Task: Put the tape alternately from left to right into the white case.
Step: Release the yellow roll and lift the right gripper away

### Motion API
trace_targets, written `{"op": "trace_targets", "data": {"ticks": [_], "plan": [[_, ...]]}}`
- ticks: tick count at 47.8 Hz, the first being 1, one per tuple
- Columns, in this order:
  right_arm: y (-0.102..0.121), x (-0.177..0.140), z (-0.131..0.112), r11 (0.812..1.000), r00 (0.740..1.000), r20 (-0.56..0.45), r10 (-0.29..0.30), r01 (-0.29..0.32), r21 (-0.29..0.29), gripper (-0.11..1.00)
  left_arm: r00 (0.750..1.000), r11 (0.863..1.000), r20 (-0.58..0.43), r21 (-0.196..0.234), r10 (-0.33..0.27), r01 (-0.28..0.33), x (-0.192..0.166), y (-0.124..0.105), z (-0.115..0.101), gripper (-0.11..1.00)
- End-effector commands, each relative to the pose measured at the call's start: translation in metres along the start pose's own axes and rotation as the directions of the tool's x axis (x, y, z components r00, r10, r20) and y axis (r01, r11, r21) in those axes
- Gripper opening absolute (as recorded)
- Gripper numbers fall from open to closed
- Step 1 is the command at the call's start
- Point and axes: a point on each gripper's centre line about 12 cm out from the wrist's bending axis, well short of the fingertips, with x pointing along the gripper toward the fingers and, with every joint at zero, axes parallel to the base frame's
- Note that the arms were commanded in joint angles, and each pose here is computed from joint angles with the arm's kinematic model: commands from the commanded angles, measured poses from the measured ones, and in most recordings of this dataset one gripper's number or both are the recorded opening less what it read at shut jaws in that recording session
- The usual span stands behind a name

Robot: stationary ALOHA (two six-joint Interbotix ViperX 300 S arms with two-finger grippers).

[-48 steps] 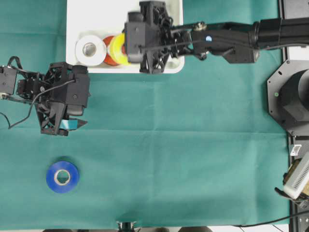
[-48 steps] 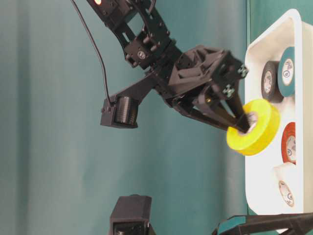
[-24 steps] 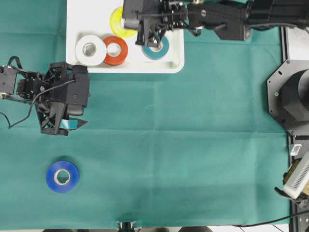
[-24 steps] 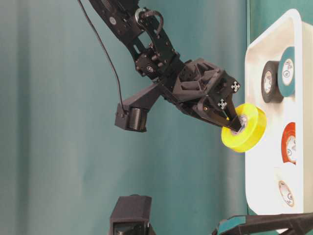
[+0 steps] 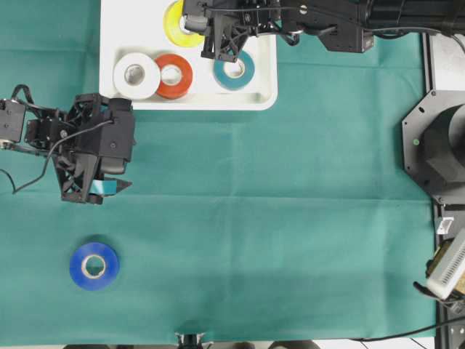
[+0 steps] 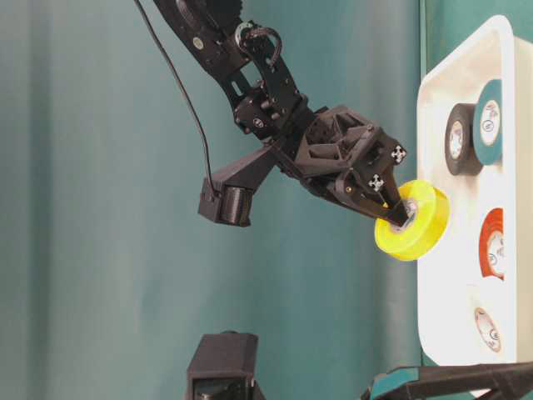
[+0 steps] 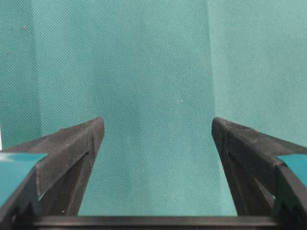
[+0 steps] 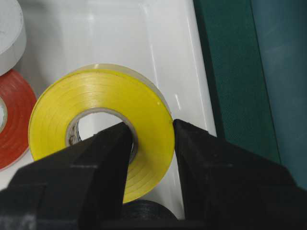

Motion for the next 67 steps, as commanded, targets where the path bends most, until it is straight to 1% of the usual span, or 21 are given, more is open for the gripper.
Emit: {"op": "trace_targets", "data": {"ticks": [1, 5, 7, 11, 19, 20, 21, 25, 34, 40, 54, 67], "plan": [[-0.007, -0.006, 0.013, 1.000, 0.999, 0.031, -0.018, 0.018, 0.004, 0.02, 1.000, 1.000, 0.029, 0.000, -0.002, 0.002, -0.004, -0.001, 0.007, 0.99], [-0.007, -0.003, 0.009, 1.000, 1.000, 0.011, -0.023, 0.023, 0.004, 0.03, 1.000, 1.000, 0.028, 0.000, -0.002, 0.002, -0.004, -0.001, 0.006, 0.99], [-0.007, -0.002, 0.008, 1.000, 1.000, 0.006, -0.024, 0.024, 0.003, 0.08, 1.000, 1.000, 0.028, -0.002, -0.002, 0.002, -0.004, -0.001, 0.006, 0.99], [-0.006, 0.002, 0.003, 1.000, 1.000, -0.010, -0.023, 0.023, 0.002, 0.25, 1.000, 1.000, 0.028, -0.003, -0.001, 0.001, -0.004, 0.000, 0.006, 0.99], [-0.006, 0.003, 0.001, 1.000, 0.999, -0.021, -0.026, 0.026, 0.003, 0.73, 1.000, 1.000, 0.029, -0.003, -0.002, 0.002, -0.004, -0.001, 0.007, 0.99], [-0.006, 0.003, 0.000, 1.000, 0.999, -0.022, -0.026, 0.026, 0.001, 0.77, 1.000, 1.000, 0.028, -0.003, -0.002, 0.002, -0.004, -0.001, 0.006, 0.99], [-0.006, 0.003, 0.001, 1.000, 0.999, -0.022, -0.027, 0.027, 0.003, 0.78, 1.000, 1.000, 0.031, -0.003, -0.002, 0.002, -0.004, -0.001, 0.007, 0.99], [-0.006, 0.003, 0.000, 1.000, 0.999, -0.027, -0.029, 0.029, 0.003, 0.75, 1.000, 1.000, 0.029, -0.003, -0.002, 0.002, -0.004, -0.001, 0.007, 0.99], [-0.005, 0.000, -0.001, 1.000, 0.999, -0.028, -0.026, 0.026, 0.004, 0.75, 1.000, 1.000, 0.031, -0.003, -0.002, 0.002, -0.004, -0.001, 0.007, 0.99], [0.003, -0.009, 0.001, 1.000, 1.000, -0.015, -0.013, 0.013, -0.004, 0.75, 1.000, 1.000, 0.031, -0.004, -0.001, 0.001, -0.004, 0.000, 0.007, 0.99], [0.037, -0.039, 0.000, 0.997, 0.999, 0.009, 0.050, -0.050, -0.057, 0.75, 0.999, 1.000, 0.032, -0.002, -0.002, 0.002, -0.004, -0.001, 0.008, 0.99], [0.068, -0.058, -0.010, 0.988, 0.994, 0.005, 0.110, -0.109, -0.106, 0.75, 1.000, 1.000, 0.031, 0.000, -0.002, 0.002, -0.004, -0.001, 0.008, 0.99]]}}
